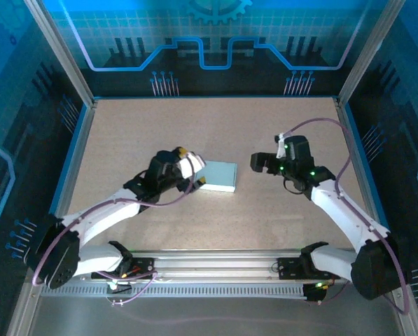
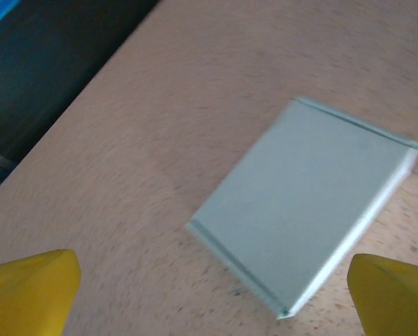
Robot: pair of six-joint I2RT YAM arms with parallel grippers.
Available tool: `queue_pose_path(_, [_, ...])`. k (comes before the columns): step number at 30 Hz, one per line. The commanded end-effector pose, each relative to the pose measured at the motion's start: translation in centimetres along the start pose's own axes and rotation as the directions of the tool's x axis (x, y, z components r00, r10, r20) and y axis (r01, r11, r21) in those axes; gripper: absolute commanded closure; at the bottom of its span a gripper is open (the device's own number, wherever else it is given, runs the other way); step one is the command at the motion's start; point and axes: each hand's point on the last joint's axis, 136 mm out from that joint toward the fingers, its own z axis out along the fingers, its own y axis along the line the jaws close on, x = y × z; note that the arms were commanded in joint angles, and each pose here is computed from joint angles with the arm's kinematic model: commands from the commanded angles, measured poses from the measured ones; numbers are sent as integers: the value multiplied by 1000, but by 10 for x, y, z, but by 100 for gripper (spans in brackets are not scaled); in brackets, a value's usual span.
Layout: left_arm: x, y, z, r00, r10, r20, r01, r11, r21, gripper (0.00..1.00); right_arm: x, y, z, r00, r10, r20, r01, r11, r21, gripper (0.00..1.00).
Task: Fold the paper box
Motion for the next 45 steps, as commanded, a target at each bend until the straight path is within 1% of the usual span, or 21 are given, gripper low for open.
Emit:
queue_pose_path(1, [8, 40, -19, 961, -263, 84, 273, 952, -137, 1, -24, -45, -9, 981, -135, 142, 106, 975, 196, 0])
queue_pose_path(2, [15, 51, -24, 951, -294, 93, 306, 934, -183, 1, -26, -54, -11, 973, -161, 167, 119, 965, 234, 0])
queue_pose_path(4, [37, 78, -34, 918, -384, 101, 396, 869, -296, 1, -27, -75, -11, 953, -209, 217, 139, 944, 300, 0])
queue_pose_path(7, [70, 106, -45, 877, -463, 130, 473, 779, -411, 1, -22, -99, -4, 934, -239, 267, 144, 932, 332, 0])
queue_pose_path(9, [89, 118, -48, 848, -504, 165, 521, 730, -443, 1, -21, -111, 1, 915, -263, 307, 149, 925, 349, 0])
queue_pose_path(11, [105, 126, -47, 815, -546, 192, 568, 690, -449, 1, -18, -119, 8, 909, -265, 323, 147, 927, 346, 0])
queue_pose_path(13, [117, 133, -43, 787, -571, 232, 608, 656, -447, 1, -17, -124, 18, 912, -245, 330, 134, 937, 324, 0])
queue_pose_path(15, [124, 139, -39, 766, -583, 270, 638, 639, -430, 1, -18, -124, 27, 907, -241, 345, 136, 944, 301, 0])
queue_pose_path(17, [129, 143, -31, 764, -585, 273, 641, 635, -432, 1, -15, -121, 38, 909, -237, 343, 146, 951, 271, 0])
queue_pose_path(19, [135, 149, -24, 776, -569, 272, 625, 639, -448, 1, -12, -121, 49, 917, -241, 319, 160, 952, 261, 0])
queue_pose_path(20, [137, 152, -23, 774, -566, 283, 628, 632, -453, 1, -10, -121, 52, 916, -246, 316, 169, 953, 253, 0])
queue_pose_path(21, [143, 157, -22, 762, -577, 293, 642, 614, -459, 1, -7, -119, 56, 915, -252, 314, 179, 953, 243, 0])
queue_pose_path(23, [156, 163, -19, 724, -617, 308, 682, 574, -453, 1, -3, -117, 61, 910, -262, 322, 194, 954, 229, 0])
queue_pose_path(24, [163, 162, -15, 713, -630, 306, 693, 571, -439, 1, 0, -117, 64, 909, -264, 322, 198, 955, 222, 0])
queue_pose_path(25, [163, 162, -12, 721, -618, 313, 688, 585, -430, 1, 3, -118, 67, 909, -266, 321, 202, 955, 219, 0])
queue_pose_path(26, [164, 159, -11, 720, -627, 297, 688, 589, -425, 1, 2, -117, 69, 904, -274, 327, 209, 953, 220, 0])
queue_pose_path(29, [163, 159, -11, 722, -625, 297, 686, 589, -426, 1, 3, -115, 73, 912, -290, 290, 225, 945, 240, 0])
queue_pose_path(35, [162, 159, -10, 727, -621, 294, 681, 594, -428, 1, 2, -113, 75, 909, -309, 279, 242, 938, 250, 0])
queue_pose_path(43, [157, 155, -4, 740, -616, 271, 669, 628, -398, 1, 3, -112, 75, 909, -309, 280, 242, 937, 250, 0])
queue_pose_path(45, [155, 151, -1, 747, -614, 256, 662, 649, -376, 1, 3, -112, 75, 909, -308, 280, 241, 938, 250, 0])
